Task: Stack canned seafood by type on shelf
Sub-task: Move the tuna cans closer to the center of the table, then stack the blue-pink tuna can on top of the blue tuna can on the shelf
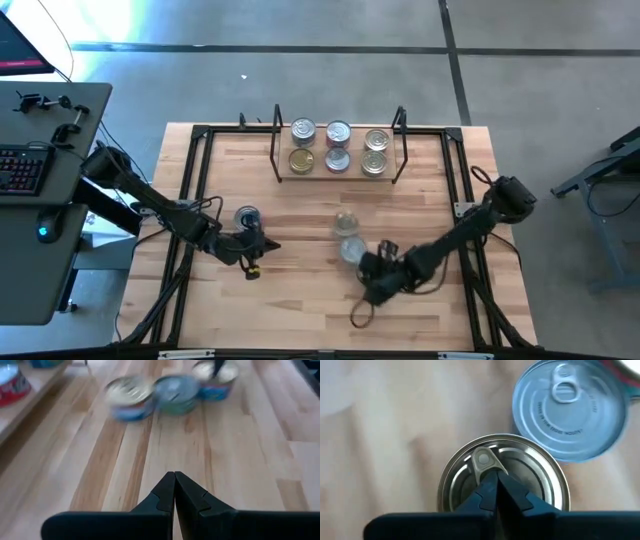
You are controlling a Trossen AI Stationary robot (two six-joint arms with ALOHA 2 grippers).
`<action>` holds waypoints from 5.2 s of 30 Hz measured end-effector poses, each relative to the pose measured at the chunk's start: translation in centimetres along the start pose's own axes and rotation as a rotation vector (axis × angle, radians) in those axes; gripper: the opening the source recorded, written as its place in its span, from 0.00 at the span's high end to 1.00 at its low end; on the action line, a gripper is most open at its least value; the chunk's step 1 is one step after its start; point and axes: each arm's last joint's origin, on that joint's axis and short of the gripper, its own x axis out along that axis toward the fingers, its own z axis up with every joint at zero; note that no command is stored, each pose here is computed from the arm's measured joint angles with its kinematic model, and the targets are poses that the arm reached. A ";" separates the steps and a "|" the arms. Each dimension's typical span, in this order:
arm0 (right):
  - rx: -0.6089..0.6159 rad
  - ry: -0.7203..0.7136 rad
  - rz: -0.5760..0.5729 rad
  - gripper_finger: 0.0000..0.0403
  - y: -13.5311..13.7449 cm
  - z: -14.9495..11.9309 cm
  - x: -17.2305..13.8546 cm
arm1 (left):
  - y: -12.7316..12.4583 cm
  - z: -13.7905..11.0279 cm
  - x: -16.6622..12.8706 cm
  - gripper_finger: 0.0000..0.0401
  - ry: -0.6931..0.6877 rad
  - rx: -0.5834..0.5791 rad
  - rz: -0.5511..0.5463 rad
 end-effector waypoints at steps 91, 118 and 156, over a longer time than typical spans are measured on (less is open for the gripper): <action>-0.308 -0.194 -0.010 1.00 -3.8 6.1 -5.1 | 4.6 -2.0 9.6 0.76 0.025 0.364 0.071; -0.786 -0.351 -0.265 0.47 -3.7 9.8 5.7 | 5.2 1.3 7.2 1.00 -0.133 0.316 -0.070; -0.665 -0.547 -0.296 0.51 -3.6 11.4 9.2 | 4.6 1.3 7.0 1.00 -0.128 0.299 -0.012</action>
